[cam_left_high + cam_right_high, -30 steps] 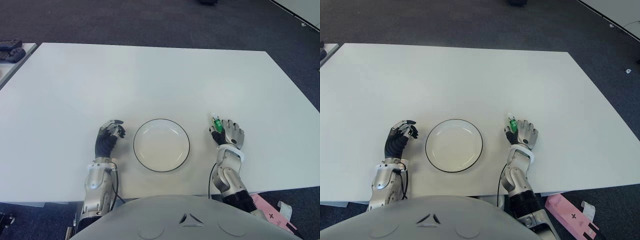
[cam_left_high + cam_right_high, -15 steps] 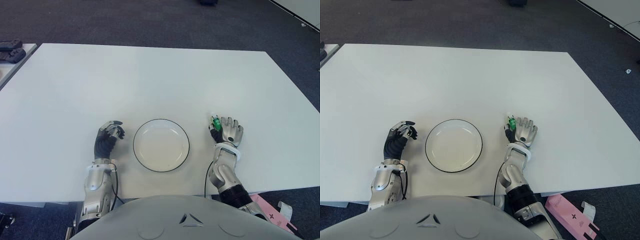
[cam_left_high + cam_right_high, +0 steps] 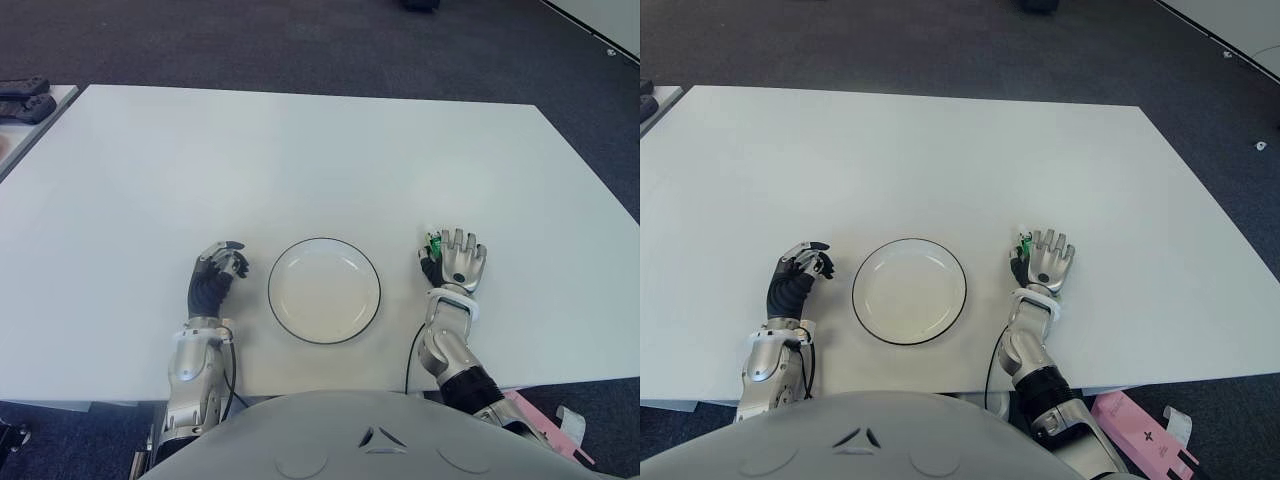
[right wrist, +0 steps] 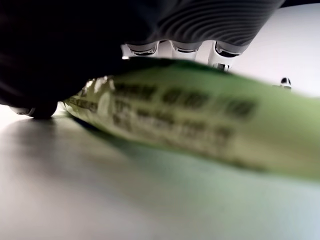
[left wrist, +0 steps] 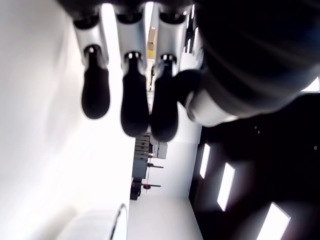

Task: Put the toothpaste on the table into the plate.

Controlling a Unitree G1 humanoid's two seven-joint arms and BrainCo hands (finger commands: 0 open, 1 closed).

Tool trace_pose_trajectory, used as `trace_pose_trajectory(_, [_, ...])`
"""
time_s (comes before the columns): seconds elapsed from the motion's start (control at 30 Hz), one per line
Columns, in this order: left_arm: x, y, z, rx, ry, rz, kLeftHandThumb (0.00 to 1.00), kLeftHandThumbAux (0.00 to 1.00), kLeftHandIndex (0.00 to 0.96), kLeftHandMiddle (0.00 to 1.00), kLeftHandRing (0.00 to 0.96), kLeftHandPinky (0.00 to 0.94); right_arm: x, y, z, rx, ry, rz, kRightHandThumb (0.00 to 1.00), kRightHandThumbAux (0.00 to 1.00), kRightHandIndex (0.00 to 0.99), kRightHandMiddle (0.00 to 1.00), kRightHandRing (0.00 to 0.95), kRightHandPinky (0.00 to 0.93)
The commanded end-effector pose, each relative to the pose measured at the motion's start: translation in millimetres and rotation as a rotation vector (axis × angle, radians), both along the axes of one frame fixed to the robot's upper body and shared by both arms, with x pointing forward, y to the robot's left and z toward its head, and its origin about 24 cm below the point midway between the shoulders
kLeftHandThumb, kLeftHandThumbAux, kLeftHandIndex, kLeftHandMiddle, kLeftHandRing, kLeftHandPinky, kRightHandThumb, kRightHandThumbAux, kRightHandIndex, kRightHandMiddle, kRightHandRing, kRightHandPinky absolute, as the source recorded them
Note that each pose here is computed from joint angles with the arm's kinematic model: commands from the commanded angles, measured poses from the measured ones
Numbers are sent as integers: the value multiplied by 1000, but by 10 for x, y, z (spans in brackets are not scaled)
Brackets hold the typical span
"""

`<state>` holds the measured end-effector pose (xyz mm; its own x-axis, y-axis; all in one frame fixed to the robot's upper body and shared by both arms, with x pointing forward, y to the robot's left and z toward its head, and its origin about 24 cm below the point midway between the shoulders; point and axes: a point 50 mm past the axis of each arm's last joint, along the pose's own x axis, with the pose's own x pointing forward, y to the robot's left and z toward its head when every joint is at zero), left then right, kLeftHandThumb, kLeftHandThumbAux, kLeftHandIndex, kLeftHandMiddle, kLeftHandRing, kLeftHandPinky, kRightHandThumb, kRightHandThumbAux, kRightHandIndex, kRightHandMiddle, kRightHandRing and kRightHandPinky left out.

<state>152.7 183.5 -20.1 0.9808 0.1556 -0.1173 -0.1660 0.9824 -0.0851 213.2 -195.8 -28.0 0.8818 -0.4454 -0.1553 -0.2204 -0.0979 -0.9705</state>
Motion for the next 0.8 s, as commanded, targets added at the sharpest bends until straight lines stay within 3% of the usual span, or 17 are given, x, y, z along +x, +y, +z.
trace_pose_trajectory(0.03, [-45,31,-63,-1,50,35,711,715,439,638,626,617,-484,-199,-461,14,291,-66,650,283,0,0,0,31])
trace_pose_trajectory(0.2, [-44,38,-66,-7,57,40,712,715,439,639,629,620,-486,-201,-447,44,271,-74,691,327,15,0,15,207])
trace_pose_trajectory(0.3, [-41,39,-60,-12,53,37,712,715,439,642,632,619,-464,-202,-420,86,248,-110,776,359,78,44,129,377])
trace_pose_trajectory(0.4, [-37,42,-56,-13,53,36,712,715,439,643,631,618,-445,-193,-404,125,228,-133,867,394,145,103,213,475])
trace_pose_trajectory(0.57, [-34,47,-50,-11,53,36,711,715,439,644,631,617,-436,-175,-382,184,182,-151,951,420,219,181,297,538])
trace_pose_trajectory(0.6, [-33,49,-50,-11,52,36,711,715,439,644,631,619,-433,-169,-372,196,168,-154,969,527,244,212,326,498])
trace_pose_trajectory(0.67, [-30,51,-48,-11,52,38,710,715,439,644,632,620,-429,-161,-359,215,146,-157,984,619,273,251,362,464])
trace_pose_trajectory(0.8, [-26,55,-45,-11,54,45,710,715,440,645,633,620,-420,-149,-326,245,91,-163,996,697,352,378,459,435])
